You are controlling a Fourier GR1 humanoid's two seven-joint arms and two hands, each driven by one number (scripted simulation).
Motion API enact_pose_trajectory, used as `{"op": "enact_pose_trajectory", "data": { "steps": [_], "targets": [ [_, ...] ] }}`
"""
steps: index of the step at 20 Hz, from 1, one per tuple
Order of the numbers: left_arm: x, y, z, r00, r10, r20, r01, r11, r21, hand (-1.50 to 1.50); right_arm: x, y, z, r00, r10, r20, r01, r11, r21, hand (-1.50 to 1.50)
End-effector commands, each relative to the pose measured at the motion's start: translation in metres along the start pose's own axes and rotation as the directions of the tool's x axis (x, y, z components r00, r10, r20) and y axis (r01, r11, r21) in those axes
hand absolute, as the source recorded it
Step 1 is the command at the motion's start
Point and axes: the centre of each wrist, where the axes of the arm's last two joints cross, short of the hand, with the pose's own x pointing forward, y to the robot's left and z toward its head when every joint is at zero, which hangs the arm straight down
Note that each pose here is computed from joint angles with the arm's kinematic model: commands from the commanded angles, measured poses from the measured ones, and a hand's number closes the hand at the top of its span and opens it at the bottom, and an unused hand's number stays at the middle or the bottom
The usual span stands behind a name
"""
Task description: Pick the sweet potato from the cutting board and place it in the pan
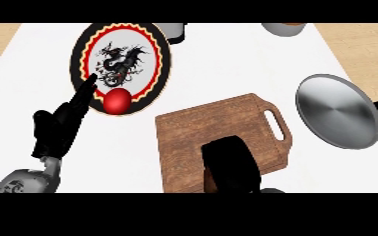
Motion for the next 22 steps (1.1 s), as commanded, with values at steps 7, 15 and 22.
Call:
{"op": "enact_pose_trajectory", "data": {
  "steps": [7, 15, 22],
  "targets": [
    [-0.006, 0.005, 0.006, 1.0, 0.002, 0.004, -0.002, 1.0, 0.028, 0.0, -0.046, -0.049, 0.144, 0.962, -0.078, 0.263, 0.213, 0.818, -0.535, 1.5],
    [0.004, 0.014, 0.011, 1.0, 0.002, 0.028, -0.002, 1.0, 0.006, 0.0, -0.086, -0.04, 0.168, 0.949, -0.235, 0.209, 0.315, 0.726, -0.612, 1.5],
    [-0.004, -0.008, 0.014, 0.999, -0.002, 0.043, 0.004, 0.999, -0.038, 0.0, -0.134, -0.006, 0.139, 0.898, -0.397, 0.188, 0.413, 0.617, -0.67, 1.5]
  ]
}}
